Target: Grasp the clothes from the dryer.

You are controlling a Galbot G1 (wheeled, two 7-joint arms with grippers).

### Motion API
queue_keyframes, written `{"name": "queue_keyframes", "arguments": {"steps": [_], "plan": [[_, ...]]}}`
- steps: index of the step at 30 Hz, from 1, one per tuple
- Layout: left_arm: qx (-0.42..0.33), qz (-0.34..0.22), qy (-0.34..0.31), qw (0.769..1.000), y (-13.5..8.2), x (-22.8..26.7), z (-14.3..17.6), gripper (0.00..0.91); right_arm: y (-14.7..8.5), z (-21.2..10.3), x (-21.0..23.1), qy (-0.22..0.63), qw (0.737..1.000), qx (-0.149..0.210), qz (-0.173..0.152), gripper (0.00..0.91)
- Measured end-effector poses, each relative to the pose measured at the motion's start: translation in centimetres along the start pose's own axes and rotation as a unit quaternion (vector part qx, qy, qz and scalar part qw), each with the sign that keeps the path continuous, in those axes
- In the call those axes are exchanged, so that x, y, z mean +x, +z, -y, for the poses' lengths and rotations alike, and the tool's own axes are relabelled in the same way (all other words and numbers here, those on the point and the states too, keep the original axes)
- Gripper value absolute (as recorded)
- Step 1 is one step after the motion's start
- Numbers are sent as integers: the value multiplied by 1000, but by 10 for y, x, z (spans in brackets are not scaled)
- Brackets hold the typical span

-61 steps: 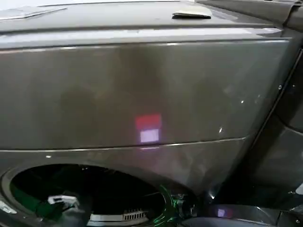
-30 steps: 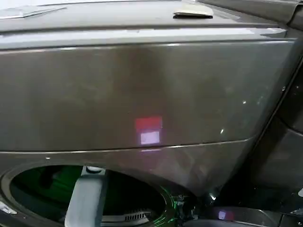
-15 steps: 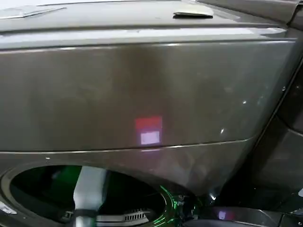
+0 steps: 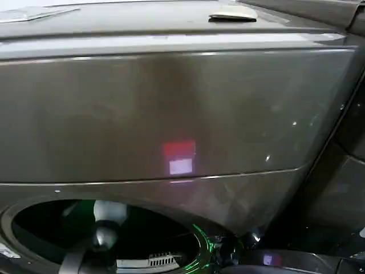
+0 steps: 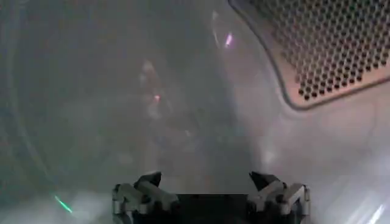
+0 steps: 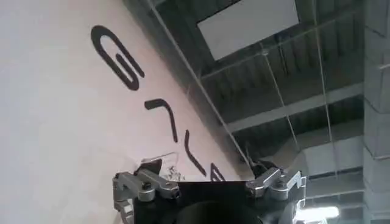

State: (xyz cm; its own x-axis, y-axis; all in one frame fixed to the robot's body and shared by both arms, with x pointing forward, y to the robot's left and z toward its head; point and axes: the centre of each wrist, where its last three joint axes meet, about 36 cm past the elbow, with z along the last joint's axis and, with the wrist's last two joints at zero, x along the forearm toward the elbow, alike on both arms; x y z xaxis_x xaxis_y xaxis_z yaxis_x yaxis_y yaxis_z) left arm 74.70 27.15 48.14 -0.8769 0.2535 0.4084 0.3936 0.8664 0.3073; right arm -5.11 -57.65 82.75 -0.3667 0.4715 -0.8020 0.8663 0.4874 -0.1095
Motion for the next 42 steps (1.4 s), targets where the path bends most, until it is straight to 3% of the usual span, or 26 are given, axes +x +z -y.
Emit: {"name": "queue_keyframes", "arguments": {"steps": [12,25,34,42], "plan": [[-144,-79,63,984,-42,-2,-33,907,0,-1,1,-2,1000,1,0,907],[-295,-183,72,935,-52,-6,-38,907,1,0,1,0,1000,1,-1,907],[-373,-242,70,893,-50,-4,-51,907,1,-1,1,-1,1000,1,-1,907],[-408,-282,90,864,-31,-9,-44,907,1,0,2,0,1000,2,-2,907]]}}
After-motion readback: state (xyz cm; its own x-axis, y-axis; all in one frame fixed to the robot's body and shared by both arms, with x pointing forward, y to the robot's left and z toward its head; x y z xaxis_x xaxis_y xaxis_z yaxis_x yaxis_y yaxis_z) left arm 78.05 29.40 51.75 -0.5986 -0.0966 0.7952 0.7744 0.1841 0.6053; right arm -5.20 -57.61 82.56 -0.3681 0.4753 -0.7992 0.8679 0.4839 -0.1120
